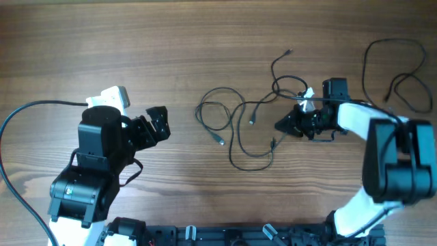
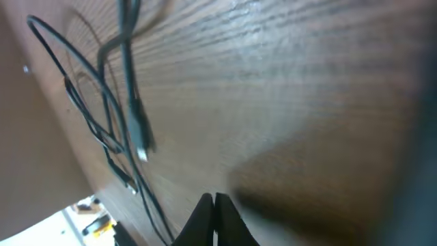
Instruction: Untangle cables
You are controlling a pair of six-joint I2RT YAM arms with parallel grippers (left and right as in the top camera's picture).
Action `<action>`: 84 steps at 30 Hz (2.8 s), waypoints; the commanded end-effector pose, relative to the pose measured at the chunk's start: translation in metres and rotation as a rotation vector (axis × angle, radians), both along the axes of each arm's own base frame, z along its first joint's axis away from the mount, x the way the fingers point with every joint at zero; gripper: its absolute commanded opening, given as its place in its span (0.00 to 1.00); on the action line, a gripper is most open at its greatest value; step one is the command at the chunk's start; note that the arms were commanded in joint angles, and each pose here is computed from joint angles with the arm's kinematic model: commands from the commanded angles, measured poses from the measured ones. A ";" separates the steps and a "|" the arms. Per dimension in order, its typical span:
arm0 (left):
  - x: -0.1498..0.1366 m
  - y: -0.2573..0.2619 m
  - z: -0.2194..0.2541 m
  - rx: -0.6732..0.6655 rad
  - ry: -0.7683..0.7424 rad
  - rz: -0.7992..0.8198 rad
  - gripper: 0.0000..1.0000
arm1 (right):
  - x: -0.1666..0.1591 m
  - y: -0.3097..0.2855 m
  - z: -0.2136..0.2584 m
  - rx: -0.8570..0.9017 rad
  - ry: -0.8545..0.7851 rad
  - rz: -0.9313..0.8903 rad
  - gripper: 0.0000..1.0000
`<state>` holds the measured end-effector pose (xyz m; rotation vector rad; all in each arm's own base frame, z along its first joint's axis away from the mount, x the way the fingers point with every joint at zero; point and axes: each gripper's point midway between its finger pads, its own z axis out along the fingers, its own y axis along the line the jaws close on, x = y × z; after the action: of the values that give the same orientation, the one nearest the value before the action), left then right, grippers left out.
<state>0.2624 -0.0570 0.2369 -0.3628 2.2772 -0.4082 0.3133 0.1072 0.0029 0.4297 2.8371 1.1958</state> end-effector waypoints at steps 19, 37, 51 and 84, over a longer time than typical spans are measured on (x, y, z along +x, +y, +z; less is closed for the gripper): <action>0.000 -0.003 0.002 0.003 -0.008 -0.023 1.00 | -0.017 -0.067 0.727 -0.138 -1.921 -0.571 0.04; 0.000 -0.003 0.002 0.003 -0.008 -0.023 1.00 | 0.052 -0.351 0.572 -1.380 -1.052 -1.147 0.04; 0.000 -0.003 0.002 0.003 -0.008 -0.023 1.00 | 0.086 -0.412 0.359 -1.015 -0.471 -0.934 0.04; 0.000 -0.003 0.002 0.003 -0.008 -0.023 1.00 | 0.094 -0.077 0.192 -0.440 -0.118 0.260 1.00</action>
<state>0.2626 -0.0571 0.2366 -0.3630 2.2783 -0.4079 0.4115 -0.0061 0.2017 0.2671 2.9636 0.5304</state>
